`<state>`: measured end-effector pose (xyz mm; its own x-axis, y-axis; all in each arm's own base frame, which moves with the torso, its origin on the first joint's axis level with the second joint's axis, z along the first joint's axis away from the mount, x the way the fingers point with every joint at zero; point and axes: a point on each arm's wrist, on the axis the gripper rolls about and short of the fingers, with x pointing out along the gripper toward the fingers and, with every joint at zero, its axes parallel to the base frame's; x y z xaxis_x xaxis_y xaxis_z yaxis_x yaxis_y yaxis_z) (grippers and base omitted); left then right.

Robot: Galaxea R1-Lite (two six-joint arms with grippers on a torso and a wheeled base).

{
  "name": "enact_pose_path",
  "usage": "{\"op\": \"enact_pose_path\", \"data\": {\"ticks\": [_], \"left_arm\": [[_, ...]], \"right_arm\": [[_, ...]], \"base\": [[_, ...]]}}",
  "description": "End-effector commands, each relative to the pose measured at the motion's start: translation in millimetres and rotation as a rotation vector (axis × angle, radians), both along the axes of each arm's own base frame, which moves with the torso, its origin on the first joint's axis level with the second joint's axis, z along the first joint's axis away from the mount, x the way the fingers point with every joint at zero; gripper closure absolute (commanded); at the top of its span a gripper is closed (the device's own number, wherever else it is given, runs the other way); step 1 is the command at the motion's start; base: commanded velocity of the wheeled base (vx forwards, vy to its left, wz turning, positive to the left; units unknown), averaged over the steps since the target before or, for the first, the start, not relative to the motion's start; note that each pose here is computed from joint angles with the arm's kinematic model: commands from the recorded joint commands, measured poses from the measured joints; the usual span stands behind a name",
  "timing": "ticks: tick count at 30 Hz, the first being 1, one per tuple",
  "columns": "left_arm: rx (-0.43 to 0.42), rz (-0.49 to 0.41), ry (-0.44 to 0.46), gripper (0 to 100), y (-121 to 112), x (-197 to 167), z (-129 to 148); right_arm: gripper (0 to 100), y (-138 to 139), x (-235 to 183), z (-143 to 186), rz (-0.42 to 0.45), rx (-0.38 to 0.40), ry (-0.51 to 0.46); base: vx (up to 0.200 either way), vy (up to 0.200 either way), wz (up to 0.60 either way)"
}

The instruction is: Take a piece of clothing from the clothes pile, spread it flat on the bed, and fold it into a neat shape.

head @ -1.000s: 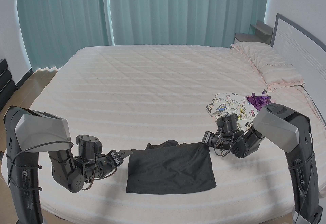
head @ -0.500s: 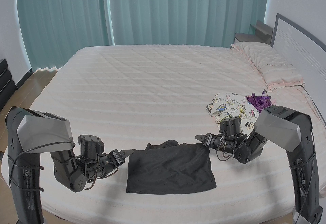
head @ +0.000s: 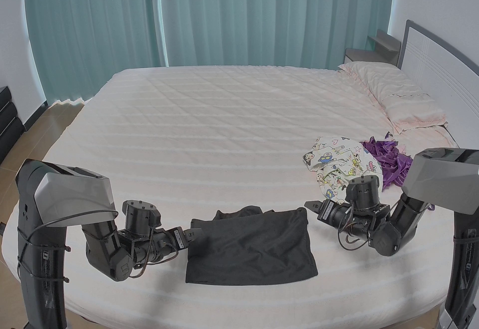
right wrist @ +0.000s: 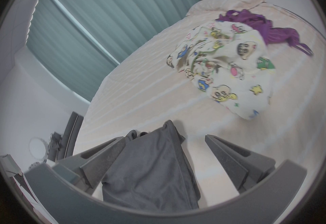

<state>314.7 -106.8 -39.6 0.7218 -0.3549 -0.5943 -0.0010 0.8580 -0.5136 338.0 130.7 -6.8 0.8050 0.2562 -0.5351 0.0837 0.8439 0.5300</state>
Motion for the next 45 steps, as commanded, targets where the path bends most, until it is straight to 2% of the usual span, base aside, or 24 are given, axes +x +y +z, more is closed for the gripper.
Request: {"op": "enact_pose_path", "data": {"ticks": [1, 6, 10, 14, 24, 36, 45], "left_arm": [[0.08, -0.049, 0.052, 0, -10.9, 12.5, -12.8], [0.097, -0.036, 0.058, 0, -15.6, 25.6, -10.6], [0.133, -0.09, 0.049, 0, -26.8, 30.2, -22.3], [0.138, -0.119, 0.034, 0, -33.1, 34.7, -21.4], [0.217, -0.188, 0.084, 0, -38.5, 41.7, -19.5], [0.208, -0.277, 0.099, 0, -49.1, 51.3, -14.9], [0.199, -0.29, 0.107, 0, -50.9, 53.0, -14.1]], "right_arm": [[0, 4.2, -49.0, 13.2, -0.065, 0.04, -0.023], [0, 10.5, -62.8, 8.0, -0.06, 0.081, -0.019], [0, 13.2, -68.7, 5.9, -0.05, 0.094, -0.019], [0, 12.9, -69.3, 5.0, -0.052, 0.099, -0.017], [0, 10.8, -75.9, 10.2, -0.045, 0.12, -0.059], [0, 8.0, -77.2, 13.0, -0.052, 0.127, -0.072], [0, 5.9, -78.1, 14.5, -0.057, 0.128, -0.073]], "base": [[0.0, 0.0, 0.0], [0.0, 0.0, 0.0], [0.0, 0.0, 0.0], [0.0, 0.0, 0.0], [0.0, 0.0, 0.0], [0.0, 0.0, 0.0], [0.0, 0.0, 0.0]]}}
